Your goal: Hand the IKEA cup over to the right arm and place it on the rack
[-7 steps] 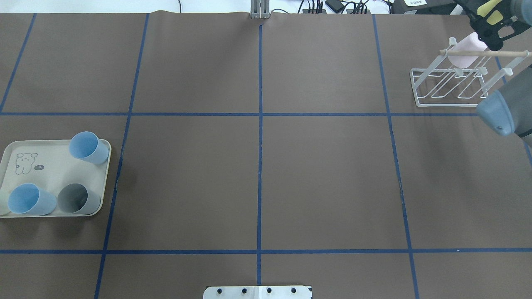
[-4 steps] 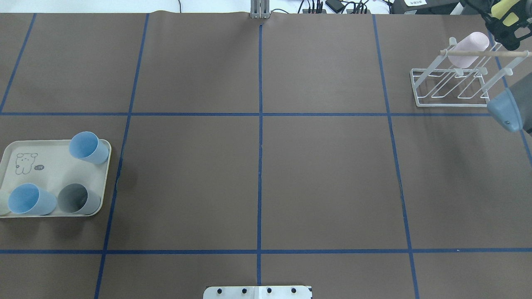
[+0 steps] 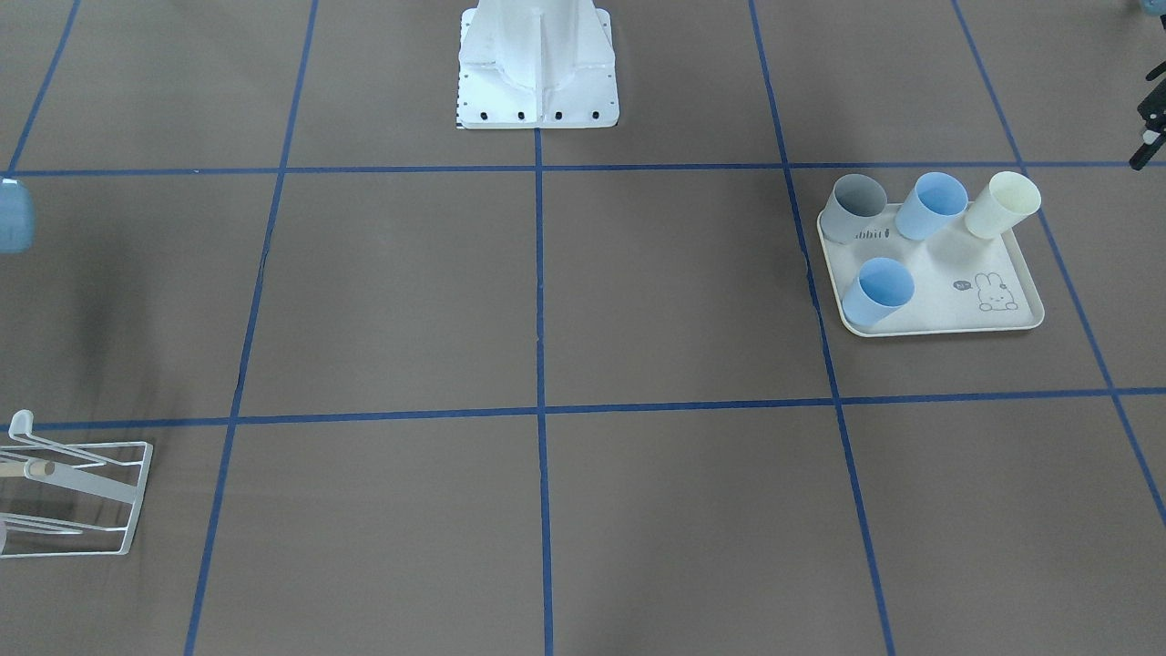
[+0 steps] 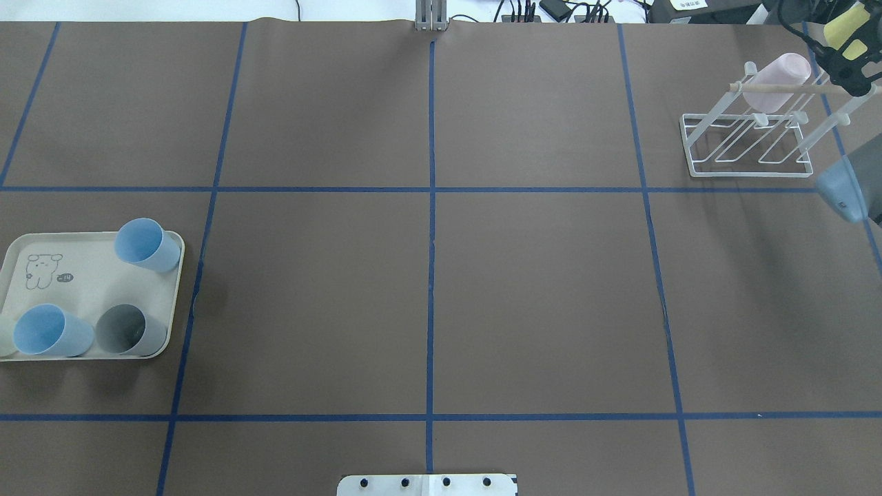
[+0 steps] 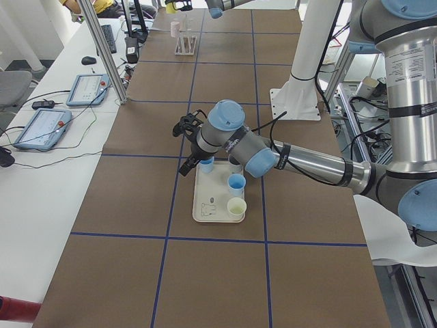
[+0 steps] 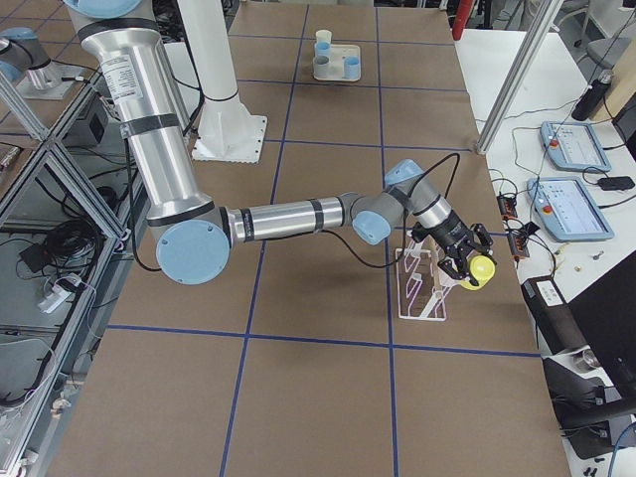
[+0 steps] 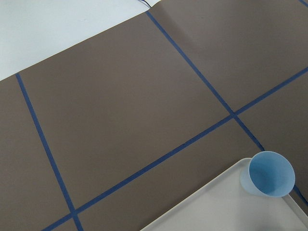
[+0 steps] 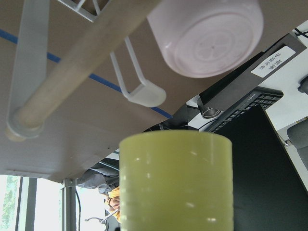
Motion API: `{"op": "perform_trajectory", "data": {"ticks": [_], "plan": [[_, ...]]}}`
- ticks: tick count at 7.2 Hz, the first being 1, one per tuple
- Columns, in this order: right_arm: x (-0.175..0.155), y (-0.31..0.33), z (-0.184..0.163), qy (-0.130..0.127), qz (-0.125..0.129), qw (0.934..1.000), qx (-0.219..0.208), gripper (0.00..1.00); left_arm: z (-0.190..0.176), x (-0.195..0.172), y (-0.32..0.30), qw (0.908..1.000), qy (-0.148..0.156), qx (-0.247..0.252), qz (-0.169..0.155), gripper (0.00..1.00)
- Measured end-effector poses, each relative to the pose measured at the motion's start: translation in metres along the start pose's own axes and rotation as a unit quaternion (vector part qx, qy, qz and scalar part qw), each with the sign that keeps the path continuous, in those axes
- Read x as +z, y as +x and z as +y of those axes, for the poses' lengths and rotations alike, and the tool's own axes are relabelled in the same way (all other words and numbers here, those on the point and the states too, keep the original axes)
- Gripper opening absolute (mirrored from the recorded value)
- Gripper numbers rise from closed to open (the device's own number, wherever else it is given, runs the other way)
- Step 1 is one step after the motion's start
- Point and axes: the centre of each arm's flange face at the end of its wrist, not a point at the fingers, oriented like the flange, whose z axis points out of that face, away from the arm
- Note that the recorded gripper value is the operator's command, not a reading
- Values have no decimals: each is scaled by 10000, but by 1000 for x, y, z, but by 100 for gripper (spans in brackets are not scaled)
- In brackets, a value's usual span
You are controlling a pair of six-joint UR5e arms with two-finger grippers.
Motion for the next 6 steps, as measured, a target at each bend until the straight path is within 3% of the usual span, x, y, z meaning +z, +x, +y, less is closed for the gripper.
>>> {"op": "perform_trajectory", "data": {"ticks": [3,6], "plan": [[-23,50,0,59,225,9996,134,27,1,1,-1,10000,-7,-7,-4,100],[-58,106,-38,327,275,9974,579,26,1,0,-1,10000,-6,-12,-4,100]]}}
